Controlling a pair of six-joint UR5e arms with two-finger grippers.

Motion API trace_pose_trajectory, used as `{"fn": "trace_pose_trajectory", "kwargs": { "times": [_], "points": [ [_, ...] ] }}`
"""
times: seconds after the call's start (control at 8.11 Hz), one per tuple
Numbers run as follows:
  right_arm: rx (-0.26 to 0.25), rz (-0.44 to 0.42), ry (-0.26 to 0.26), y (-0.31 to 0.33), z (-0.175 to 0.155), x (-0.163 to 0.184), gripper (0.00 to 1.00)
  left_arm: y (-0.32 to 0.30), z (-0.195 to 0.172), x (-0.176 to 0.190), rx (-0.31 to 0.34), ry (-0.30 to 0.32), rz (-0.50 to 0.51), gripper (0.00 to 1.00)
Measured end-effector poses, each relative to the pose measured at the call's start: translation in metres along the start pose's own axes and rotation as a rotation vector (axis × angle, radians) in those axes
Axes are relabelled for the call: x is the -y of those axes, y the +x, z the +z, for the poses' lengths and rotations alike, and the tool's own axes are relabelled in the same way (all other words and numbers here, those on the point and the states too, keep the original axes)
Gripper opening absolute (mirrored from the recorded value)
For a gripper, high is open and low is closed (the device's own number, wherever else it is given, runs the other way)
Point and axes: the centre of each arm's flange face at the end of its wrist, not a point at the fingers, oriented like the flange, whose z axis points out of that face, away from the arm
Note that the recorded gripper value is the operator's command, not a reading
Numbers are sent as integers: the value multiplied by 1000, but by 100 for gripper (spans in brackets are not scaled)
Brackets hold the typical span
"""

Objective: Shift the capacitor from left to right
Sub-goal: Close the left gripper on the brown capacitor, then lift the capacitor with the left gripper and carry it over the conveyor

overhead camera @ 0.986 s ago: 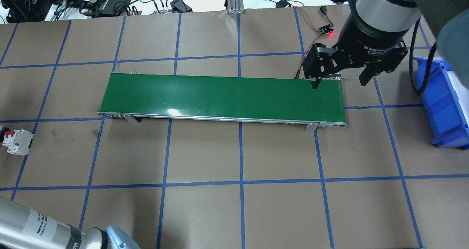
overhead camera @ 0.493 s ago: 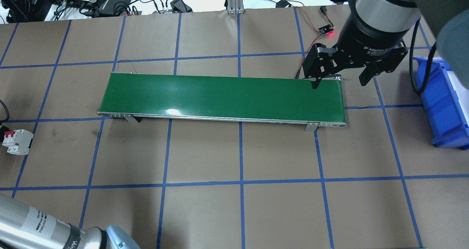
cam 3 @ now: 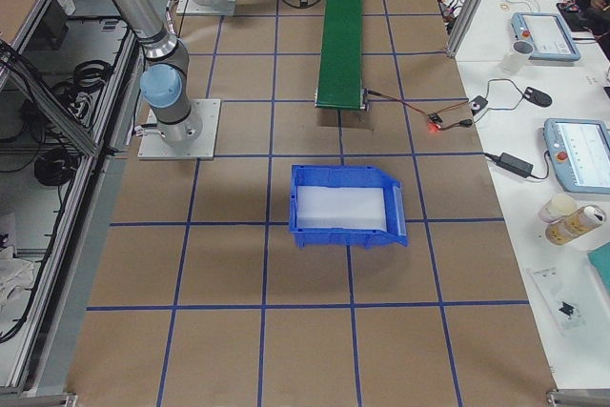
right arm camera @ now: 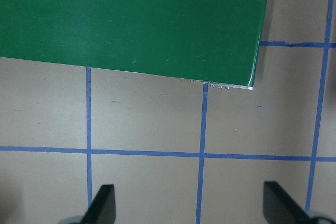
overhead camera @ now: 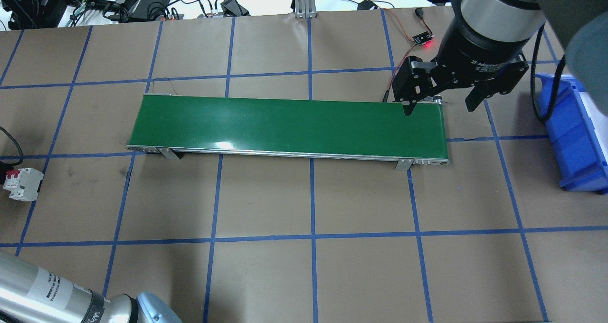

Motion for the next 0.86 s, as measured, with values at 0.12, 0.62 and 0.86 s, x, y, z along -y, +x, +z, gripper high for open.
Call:
{"fn": "trace_pose_trajectory", "kwargs": {
  "times": [0.12, 0.62, 0.86],
  "points": [
    [0, 0, 0, 0, 0, 0, 100, -1, 0, -2, 8, -16, 0, 13],
    [0, -1, 0, 0, 0, 0, 100, -8, -12, -9, 62, -94, -34, 0],
    [0, -1, 0, 0, 0, 0, 100, -6, -47, -16, 114, -132, -73, 0]
  ]
}}
